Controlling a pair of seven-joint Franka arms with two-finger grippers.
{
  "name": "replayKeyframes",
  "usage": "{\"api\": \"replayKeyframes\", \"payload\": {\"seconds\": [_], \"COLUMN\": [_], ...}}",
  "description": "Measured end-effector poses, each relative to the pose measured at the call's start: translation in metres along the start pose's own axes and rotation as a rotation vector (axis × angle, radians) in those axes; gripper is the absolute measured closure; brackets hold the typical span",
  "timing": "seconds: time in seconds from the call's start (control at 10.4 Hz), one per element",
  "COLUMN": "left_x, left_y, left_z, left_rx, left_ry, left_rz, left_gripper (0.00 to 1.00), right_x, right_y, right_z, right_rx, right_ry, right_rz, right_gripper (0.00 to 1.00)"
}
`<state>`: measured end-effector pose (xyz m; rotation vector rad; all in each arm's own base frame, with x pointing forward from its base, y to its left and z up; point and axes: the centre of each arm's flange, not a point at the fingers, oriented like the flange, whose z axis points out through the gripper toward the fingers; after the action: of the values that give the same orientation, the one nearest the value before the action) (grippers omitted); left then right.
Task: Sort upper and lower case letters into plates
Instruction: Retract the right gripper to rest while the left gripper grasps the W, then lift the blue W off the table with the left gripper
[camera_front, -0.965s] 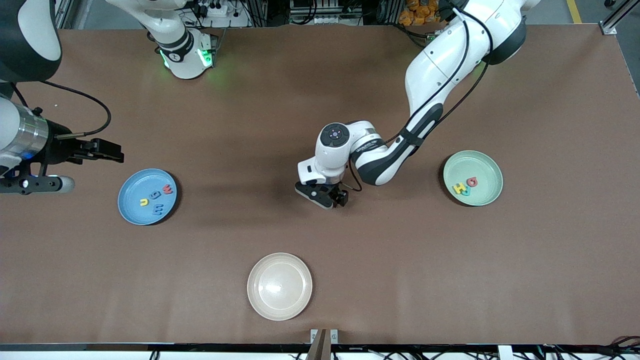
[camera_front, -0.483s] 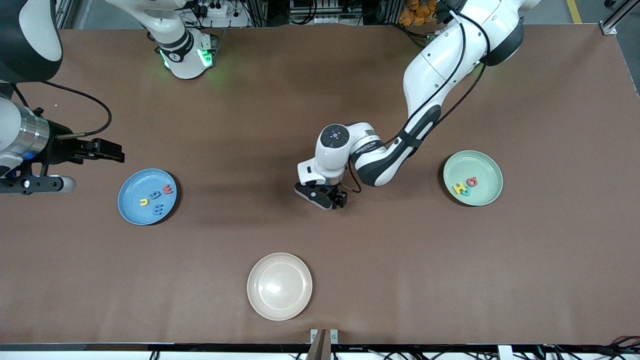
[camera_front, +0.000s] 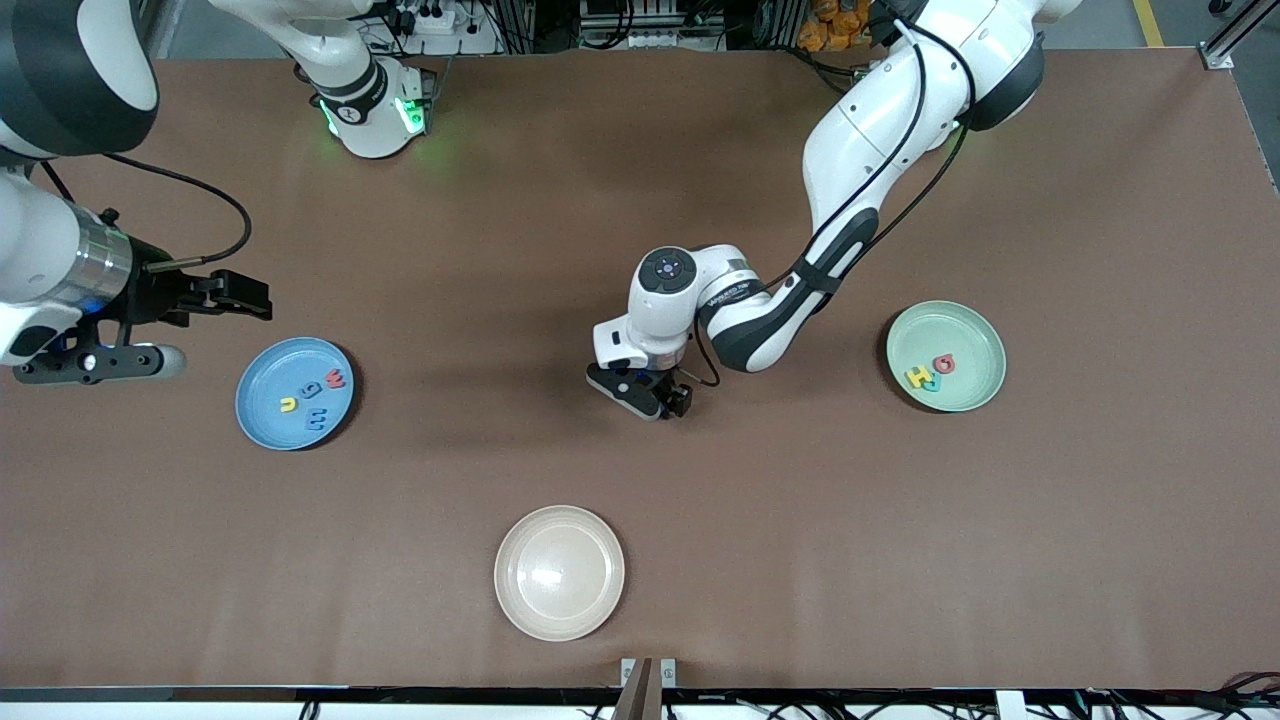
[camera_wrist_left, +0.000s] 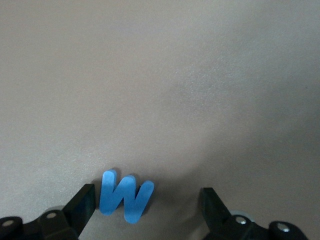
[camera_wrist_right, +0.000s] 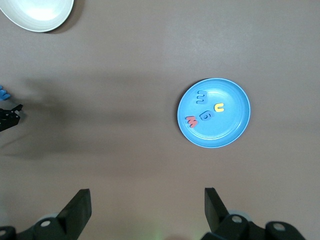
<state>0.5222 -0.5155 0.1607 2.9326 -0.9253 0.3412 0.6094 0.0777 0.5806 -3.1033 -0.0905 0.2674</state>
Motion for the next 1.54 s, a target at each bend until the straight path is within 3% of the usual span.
{"api": "replayKeyframes", "payload": {"seconds": [0.29, 0.77, 1.45, 1.54], "left_x": [0.001, 0.001, 0.008, 0.008], "left_y": [0.000, -0.004, -0.035, -0.036], "left_z": [-0.001, 0.000, 0.000, 0.000], "left_rx": [0.001, 0.003, -0.001, -0.004], "left_ry": [0.002, 0.003, 0.011, 0.011], "left_rz": [0.000, -0.005, -0.029, -0.034], "left_gripper": [0.11, 0.11, 0.11, 0.17], "right_x": [-0.017, -0.048, -0.060, -0.060], "right_y": [0.001, 0.007, 0.003, 0.003], "right_z": [0.005, 0.017, 0.025, 0.023], "right_rx": [-0.015, -0.035, -0.041, -0.040], "right_ry": [0.025, 0.028, 0.063, 0.071], "right_rz": [0.010, 0.028, 0.021, 0.022], "right_gripper": [0.00, 0.00, 0.00, 0.00]}}
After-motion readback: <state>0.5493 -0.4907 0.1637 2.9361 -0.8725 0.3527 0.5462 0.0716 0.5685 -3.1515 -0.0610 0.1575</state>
